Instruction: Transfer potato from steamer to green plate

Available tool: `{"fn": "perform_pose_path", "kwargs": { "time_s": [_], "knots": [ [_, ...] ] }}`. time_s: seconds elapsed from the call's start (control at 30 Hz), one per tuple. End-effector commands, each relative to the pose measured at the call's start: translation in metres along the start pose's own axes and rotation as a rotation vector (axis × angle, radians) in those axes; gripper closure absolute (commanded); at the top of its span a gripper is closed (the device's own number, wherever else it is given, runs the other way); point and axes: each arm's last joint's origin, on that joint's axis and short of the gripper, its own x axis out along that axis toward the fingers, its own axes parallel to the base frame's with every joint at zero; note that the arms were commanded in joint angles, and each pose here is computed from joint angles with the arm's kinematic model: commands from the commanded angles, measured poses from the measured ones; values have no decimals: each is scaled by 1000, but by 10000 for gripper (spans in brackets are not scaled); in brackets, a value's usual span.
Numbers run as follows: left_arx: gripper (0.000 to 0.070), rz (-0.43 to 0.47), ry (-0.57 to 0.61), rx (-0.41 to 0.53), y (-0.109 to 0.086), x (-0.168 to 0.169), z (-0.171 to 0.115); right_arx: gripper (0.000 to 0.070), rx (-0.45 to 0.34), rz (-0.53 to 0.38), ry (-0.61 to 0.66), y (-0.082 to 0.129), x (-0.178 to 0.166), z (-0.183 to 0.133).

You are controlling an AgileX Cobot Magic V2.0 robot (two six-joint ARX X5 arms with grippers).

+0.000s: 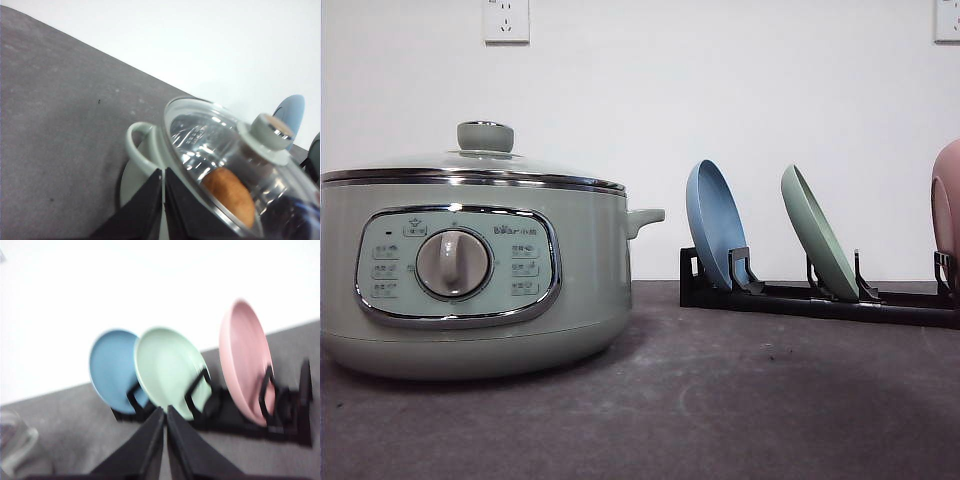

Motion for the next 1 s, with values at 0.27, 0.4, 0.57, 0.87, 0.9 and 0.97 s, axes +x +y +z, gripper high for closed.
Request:
{"fn": "perform_pose_path", "kwargs": {
  "time_s": [0.27,0.4,0.57,0.87,0.9,0.97],
  "knots": [
    [699,-98,93,111,-35,-4,59,700,-73,16,85,23,4,57],
    [699,-137,184,160,-46,3,77,700,-119,57,187,29,14,73],
    [699,-213,314,206,-56,13,93,700,-168,95,334,35,27,88],
    [699,-322,521,278,-66,23,105,700,-183,269,544,46,46,109],
    [699,-333,529,283,-67,23,106,700,-181,284,568,47,48,110],
    [699,-348,528,288,-69,23,108,700,-180,315,615,49,51,110]
  ]
}}
